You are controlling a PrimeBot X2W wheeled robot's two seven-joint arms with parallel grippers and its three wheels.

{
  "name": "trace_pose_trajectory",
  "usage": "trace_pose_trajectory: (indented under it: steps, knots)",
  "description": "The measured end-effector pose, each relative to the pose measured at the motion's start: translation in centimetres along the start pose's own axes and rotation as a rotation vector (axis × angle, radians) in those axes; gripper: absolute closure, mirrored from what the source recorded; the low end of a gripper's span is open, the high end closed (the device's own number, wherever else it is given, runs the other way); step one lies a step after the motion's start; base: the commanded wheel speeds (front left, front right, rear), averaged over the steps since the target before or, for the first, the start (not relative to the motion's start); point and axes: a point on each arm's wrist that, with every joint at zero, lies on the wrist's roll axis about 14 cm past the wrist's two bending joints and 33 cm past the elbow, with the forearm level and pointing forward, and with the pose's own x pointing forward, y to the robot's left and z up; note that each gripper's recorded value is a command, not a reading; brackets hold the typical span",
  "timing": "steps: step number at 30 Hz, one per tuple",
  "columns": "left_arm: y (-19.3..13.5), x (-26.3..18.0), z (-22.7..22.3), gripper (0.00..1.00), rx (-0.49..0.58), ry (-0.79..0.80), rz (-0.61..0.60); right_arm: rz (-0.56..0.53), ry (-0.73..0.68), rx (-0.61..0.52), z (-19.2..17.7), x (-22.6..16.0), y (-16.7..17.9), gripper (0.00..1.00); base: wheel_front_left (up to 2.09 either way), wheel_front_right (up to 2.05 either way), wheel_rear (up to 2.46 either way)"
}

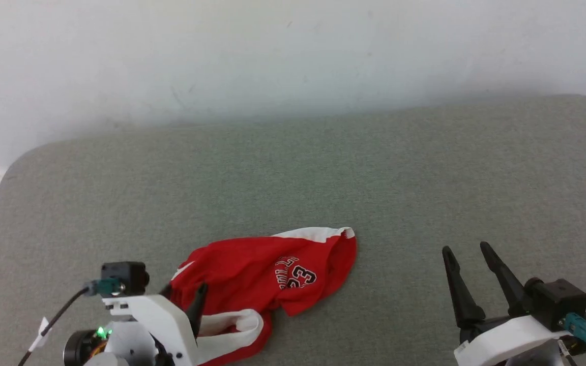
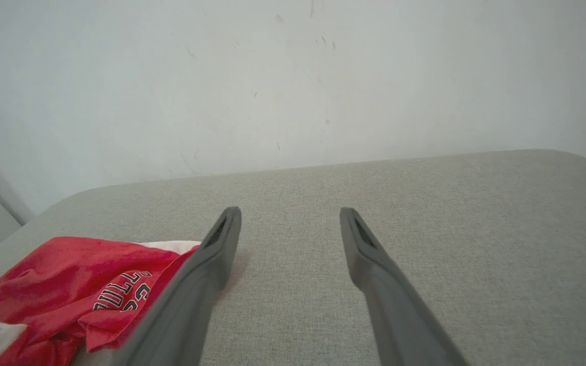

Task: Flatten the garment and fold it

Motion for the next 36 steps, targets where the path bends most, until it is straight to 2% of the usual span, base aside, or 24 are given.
trace_pose_trajectory:
  steps: [7, 11, 12, 13, 14, 15, 19, 22, 27, 28, 30, 32, 34, 36]
  knots:
    - [1.0, -0.4, -2.9, 0.00, 0.074, 0.197, 0.018, -0.028, 0.003, 0.002, -0.1, -0.8, -0.8, 0.00, 0.00, 0.00, 0.00]
    - [1.5, -0.6, -4.6, 0.00, 0.062, 0.292, 0.030, -0.025, 0.016, 0.005, -0.5, -0.7, -0.7, 0.00, 0.00, 0.00, 0.00]
    - [1.6, -0.6, -5.1, 0.13, 0.055, 0.316, 0.032, -0.023, 0.019, 0.006, -0.6, -0.7, -0.6, 0.00, 0.00, 0.00, 0.00]
    - [1.7, -0.7, -5.6, 0.53, 0.047, 0.338, 0.033, -0.021, 0.022, 0.007, -0.7, -0.6, -0.6, 0.00, 0.00, 0.00, 0.00]
    - [1.8, -0.7, -6.0, 0.69, 0.044, 0.354, 0.037, -0.020, 0.024, 0.008, -0.8, -0.6, -0.5, 0.00, 0.00, 0.00, 0.00]
    - [2.0, -0.6, -6.3, 1.00, 0.045, 0.365, 0.041, -0.018, 0.027, 0.009, -0.9, -0.6, -0.4, 0.00, 0.00, 0.00, 0.00]
    - [1.6, -0.3, -6.2, 1.00, 0.047, 0.359, 0.021, -0.024, 0.027, 0.008, -0.9, -0.6, -0.6, 0.00, 0.00, 0.00, 0.00]
    - [1.7, 0.3, -3.4, 1.00, 0.081, 0.236, 0.028, -0.030, 0.025, 0.007, -0.8, -0.7, -0.8, 0.00, 0.00, 0.00, 0.00]
    - [-0.1, 1.2, 3.9, 1.00, 0.189, -0.031, -0.003, -0.022, 0.017, 0.007, -0.5, -0.7, -0.6, 0.00, 0.00, 0.00, 0.00]
    - [-0.1, 1.2, 3.9, 1.00, 0.189, -0.031, -0.003, -0.022, 0.017, 0.007, -0.5, -0.7, -0.6, 0.00, 0.00, 0.00, 0.00]
    - [-2.0, 1.5, 6.9, 1.00, 0.229, -0.131, -0.044, -0.019, 0.015, 0.006, -0.4, -0.7, -0.5, 0.00, 0.00, 0.00, 0.00]
    - [-5.3, 1.8, 8.8, 1.00, 0.260, -0.202, -0.124, -0.020, 0.013, 0.007, -0.4, -0.8, -0.5, 0.00, 0.00, 0.00, 0.00]
    - [-9.1, 2.2, 8.7, 1.00, 0.284, -0.211, -0.224, -0.025, 0.011, 0.006, -0.3, -0.9, -0.7, 0.00, 0.00, 0.00, 0.00]
    - [-12.8, 2.7, 6.5, 1.00, 0.317, -0.162, -0.332, -0.035, 0.009, 0.007, -0.2, -1.1, -0.9, 0.00, 0.00, 0.00, 0.00]
